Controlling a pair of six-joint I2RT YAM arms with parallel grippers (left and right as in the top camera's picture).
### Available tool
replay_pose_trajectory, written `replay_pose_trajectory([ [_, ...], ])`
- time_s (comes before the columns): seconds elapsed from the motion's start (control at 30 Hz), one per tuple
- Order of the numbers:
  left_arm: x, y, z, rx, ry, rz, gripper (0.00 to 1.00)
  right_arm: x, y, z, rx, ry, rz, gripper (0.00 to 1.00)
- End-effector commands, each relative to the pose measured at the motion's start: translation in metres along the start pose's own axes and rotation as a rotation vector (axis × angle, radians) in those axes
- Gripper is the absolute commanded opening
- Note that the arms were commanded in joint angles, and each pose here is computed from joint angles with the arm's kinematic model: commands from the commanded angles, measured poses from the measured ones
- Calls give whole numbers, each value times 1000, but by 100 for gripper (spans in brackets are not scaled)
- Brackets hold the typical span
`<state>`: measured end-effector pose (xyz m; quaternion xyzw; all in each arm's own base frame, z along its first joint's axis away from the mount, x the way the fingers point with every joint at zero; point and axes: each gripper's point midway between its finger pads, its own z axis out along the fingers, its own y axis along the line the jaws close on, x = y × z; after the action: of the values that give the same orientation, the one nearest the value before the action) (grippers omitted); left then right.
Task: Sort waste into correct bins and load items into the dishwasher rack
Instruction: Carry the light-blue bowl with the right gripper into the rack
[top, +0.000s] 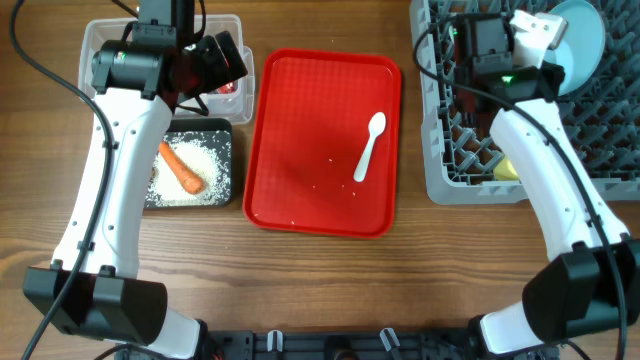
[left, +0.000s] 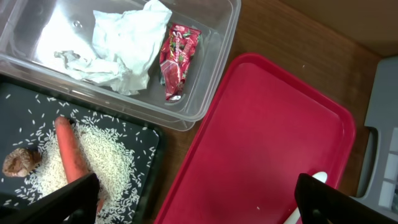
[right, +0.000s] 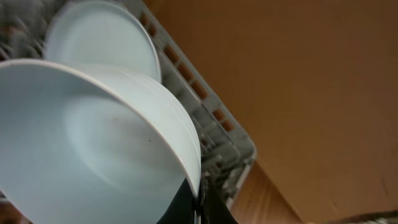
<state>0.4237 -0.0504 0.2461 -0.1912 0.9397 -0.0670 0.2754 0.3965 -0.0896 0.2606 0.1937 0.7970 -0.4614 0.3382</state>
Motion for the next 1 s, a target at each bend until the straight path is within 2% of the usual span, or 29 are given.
replay_pose_trajectory([
  [0.0,-6,1,-4,-4,-22,-2,100,12,1,15,52,39,-72,4],
  [0.2,-6,1,-4,-4,-22,-2,100,30,31,23,-25,98,-215,4],
  [0.33,-6,1,-4,-4,-22,-2,100,40,46,32,-3,115,-317,4],
  [0.5,-6,1,-4,-4,-22,-2,100,36,40,37,101,86,-343,4],
  [0.7,-6,1,-4,-4,-22,-2,100,26,47,40,99,56,-380,4],
  [0.87,-6,1,-4,-4,-22,-2,100,28,64,40,83,46,-460,4],
  [0.97,-6,1,-4,-4,-22,-2,100,35,79,39,75,49,-571,4],
])
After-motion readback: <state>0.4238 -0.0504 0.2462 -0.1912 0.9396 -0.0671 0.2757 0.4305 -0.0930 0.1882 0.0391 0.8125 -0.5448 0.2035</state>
